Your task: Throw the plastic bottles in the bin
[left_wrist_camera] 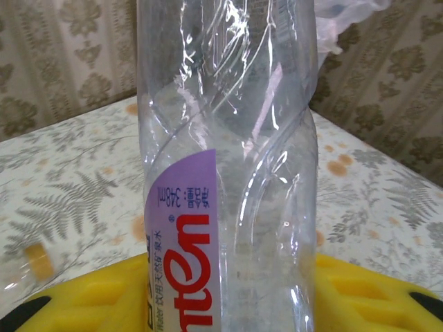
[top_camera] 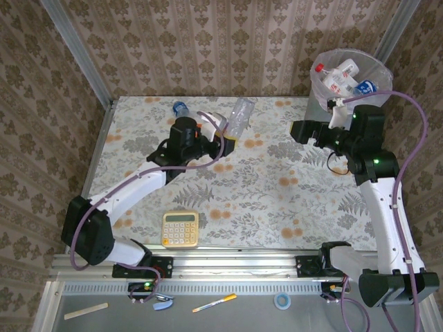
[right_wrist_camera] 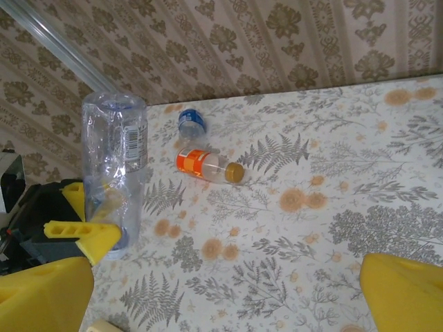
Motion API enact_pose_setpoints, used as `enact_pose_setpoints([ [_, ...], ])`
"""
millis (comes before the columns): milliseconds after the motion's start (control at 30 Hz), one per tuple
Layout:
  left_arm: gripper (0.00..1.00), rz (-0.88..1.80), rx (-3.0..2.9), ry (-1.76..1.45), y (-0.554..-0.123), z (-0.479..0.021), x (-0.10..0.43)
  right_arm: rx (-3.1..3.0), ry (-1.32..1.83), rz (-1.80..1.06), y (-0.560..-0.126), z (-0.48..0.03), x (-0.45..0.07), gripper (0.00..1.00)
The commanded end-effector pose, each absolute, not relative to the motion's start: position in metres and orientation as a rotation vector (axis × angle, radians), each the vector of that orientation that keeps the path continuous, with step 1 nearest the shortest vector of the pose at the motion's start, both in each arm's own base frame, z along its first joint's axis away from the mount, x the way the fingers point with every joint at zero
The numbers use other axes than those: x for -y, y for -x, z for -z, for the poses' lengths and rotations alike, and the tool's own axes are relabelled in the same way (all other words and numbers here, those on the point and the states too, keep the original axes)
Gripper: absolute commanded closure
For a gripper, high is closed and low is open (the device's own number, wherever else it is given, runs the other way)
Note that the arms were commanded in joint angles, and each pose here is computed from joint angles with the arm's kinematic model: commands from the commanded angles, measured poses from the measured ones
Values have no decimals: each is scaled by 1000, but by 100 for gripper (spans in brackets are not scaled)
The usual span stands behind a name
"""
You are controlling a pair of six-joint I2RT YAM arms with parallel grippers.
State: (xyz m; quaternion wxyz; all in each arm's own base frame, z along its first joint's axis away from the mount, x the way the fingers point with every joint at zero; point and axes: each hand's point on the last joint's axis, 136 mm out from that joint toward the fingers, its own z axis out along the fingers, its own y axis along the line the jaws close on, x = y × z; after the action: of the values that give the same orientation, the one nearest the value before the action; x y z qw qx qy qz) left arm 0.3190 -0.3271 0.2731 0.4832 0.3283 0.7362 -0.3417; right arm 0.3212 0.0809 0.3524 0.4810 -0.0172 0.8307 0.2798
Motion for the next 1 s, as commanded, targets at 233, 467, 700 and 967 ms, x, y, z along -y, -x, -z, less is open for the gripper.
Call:
enact_pose_setpoints([
  [233,68,929,-1666,-943,-292,-298,369,-2001,75,-822,-321,-352,-99,0],
  [467,68,978,-1631,-1001,-276,-300,393,-2005,82,-872,-323,-348,-109,0],
  [700,68,1004,-1606,-1058,-263,-298,412,-2018,94,-896,-323,-343,-116,0],
  [967,68,995,-1551,-1129,-248,-301,426,-2043,85,-937,-327,-333,-123,2],
])
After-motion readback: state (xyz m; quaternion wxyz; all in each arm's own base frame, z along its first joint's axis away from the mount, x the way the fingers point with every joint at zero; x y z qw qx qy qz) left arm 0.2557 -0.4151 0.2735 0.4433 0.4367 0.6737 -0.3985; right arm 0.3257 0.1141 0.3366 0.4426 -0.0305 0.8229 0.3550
